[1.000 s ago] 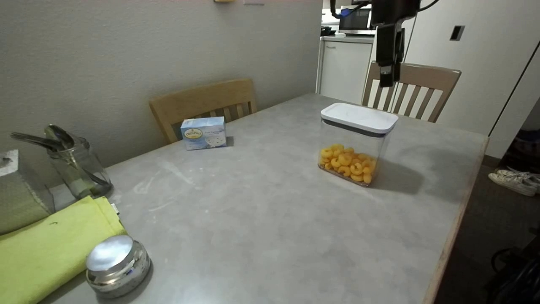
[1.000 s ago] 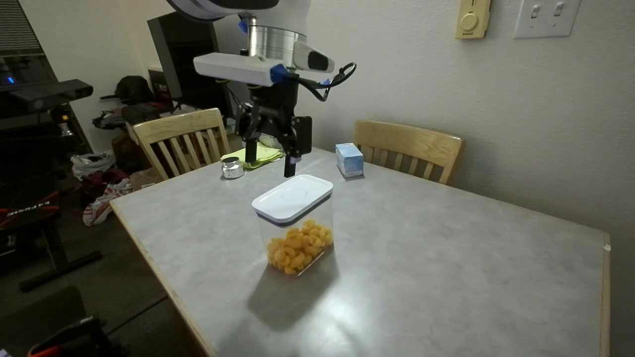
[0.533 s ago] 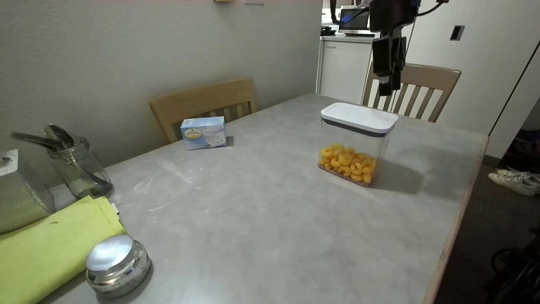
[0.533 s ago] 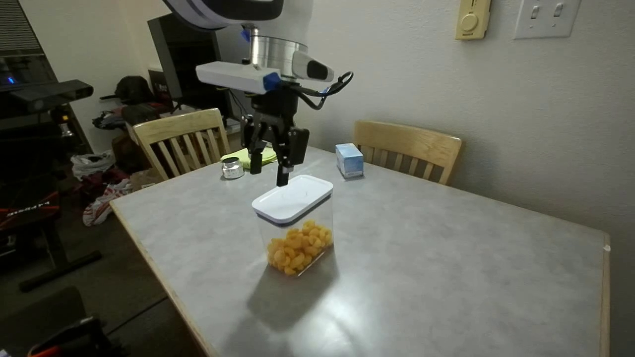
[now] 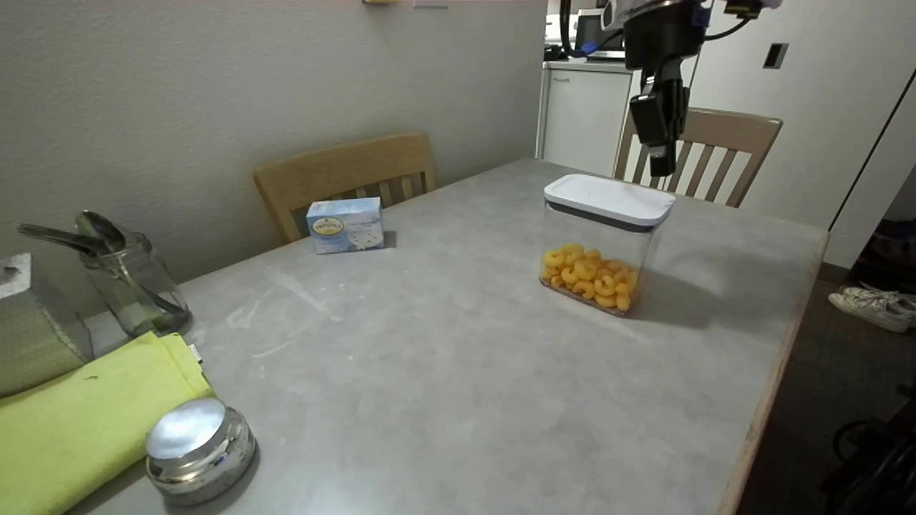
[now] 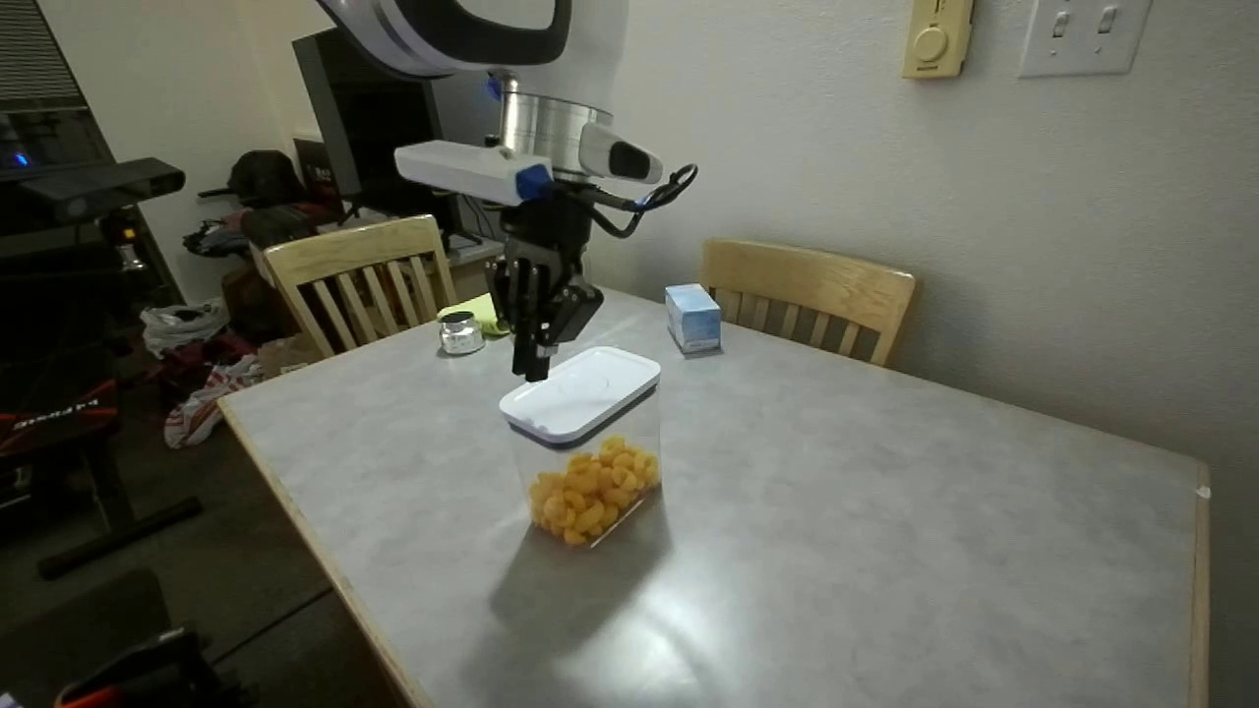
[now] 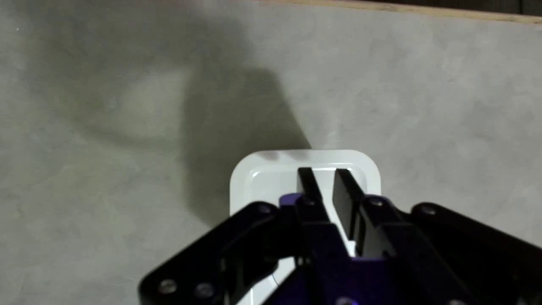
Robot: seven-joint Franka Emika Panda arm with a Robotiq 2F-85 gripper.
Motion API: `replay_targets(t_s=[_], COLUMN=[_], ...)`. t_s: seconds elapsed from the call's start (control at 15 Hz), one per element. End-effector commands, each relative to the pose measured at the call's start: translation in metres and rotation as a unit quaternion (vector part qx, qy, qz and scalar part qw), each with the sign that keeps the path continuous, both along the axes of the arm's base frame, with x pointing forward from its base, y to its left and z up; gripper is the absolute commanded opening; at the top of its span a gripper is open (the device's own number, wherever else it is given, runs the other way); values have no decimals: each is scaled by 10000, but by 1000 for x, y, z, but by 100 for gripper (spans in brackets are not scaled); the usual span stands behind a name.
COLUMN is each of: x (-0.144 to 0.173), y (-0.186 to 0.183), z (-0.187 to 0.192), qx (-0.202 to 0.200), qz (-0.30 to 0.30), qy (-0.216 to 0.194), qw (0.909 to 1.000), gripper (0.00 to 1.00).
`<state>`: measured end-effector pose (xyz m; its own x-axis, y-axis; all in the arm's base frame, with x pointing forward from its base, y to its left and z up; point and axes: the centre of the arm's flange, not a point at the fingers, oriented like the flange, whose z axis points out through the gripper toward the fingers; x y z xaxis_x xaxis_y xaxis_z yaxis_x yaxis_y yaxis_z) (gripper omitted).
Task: Remove the white lid and put it on the table
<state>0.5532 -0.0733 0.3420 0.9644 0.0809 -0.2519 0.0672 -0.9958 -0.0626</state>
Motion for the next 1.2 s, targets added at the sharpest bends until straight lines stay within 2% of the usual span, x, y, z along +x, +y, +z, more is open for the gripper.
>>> replay_targets(t_s=[0.0, 0.47, 0.8, 1.13], x=[-4, -26, -38, -29], y=[-1, 0, 1, 5], z=[-2, 3, 2, 12], qx=[45, 210, 462, 336], qz=[-129, -264, -364, 190], qy=[176, 696, 1168, 440], qw=[9998, 9970, 9914, 9983], gripper=[0, 0, 0, 0])
